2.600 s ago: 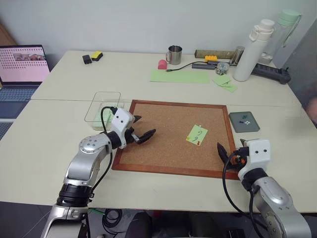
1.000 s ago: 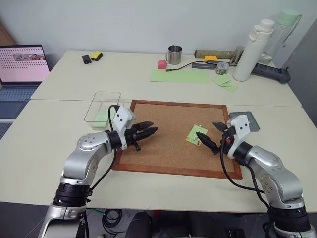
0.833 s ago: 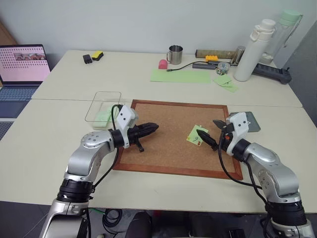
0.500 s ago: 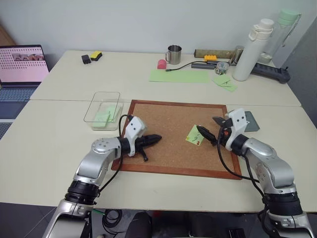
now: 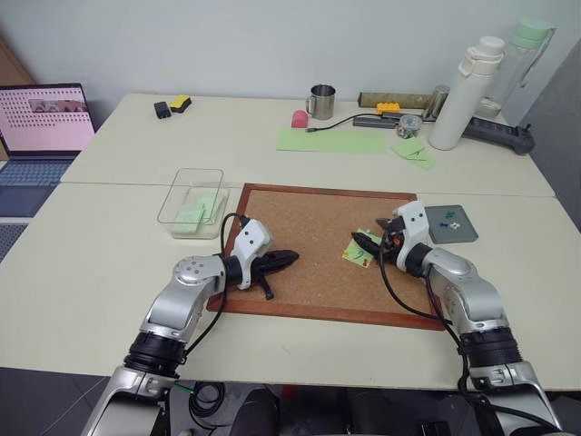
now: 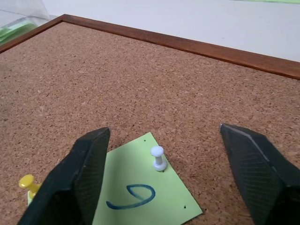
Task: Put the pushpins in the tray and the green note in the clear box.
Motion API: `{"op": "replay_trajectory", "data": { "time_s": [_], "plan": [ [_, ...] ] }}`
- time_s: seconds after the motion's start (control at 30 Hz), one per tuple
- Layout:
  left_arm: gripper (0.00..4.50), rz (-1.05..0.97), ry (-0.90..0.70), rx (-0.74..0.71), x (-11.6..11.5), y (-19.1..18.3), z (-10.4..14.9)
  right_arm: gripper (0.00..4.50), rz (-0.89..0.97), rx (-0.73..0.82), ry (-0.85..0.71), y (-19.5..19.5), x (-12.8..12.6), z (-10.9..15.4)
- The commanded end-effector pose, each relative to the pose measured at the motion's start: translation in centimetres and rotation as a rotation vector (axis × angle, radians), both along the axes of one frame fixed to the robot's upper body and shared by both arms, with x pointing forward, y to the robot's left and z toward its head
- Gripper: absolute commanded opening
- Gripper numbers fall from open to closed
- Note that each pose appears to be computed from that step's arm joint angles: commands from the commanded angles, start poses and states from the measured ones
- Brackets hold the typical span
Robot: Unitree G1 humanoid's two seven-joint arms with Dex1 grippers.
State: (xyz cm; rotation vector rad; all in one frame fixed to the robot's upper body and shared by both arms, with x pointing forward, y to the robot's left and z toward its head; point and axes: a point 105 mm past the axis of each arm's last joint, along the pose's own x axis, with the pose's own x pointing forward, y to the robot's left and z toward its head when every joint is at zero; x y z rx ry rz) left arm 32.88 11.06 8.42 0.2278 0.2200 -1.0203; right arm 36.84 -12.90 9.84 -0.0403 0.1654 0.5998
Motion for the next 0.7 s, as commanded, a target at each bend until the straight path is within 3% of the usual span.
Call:
{"op": "replay_trajectory", "data": {
  "time_s": [0.03, 0.3, 0.5, 0.7],
  "plan": [
    [0.00, 0.009, 0.031, 0.035, -0.4, 0.4, -1.2, 2.98, 0.022, 0.002, -0.028, 0.4, 0.1, 0.4],
    [0.00, 0.014, 0.027, 0.039, -0.5, 0.6, -1.1, 1.45, 0.057, -0.051, -0.064, 0.8, -0.1, 0.1],
    [0.00, 0.015, 0.026, 0.044, -0.5, 0.6, -1.2, 0.03, 0.090, -0.075, -0.101, 1.1, -0.4, 0.5],
    [0.00, 0.012, 0.033, 0.048, -0.6, 0.6, -1.4, 0.01, 0.087, 0.033, -0.172, 1.1, -0.8, 3.1]
  ]
}}
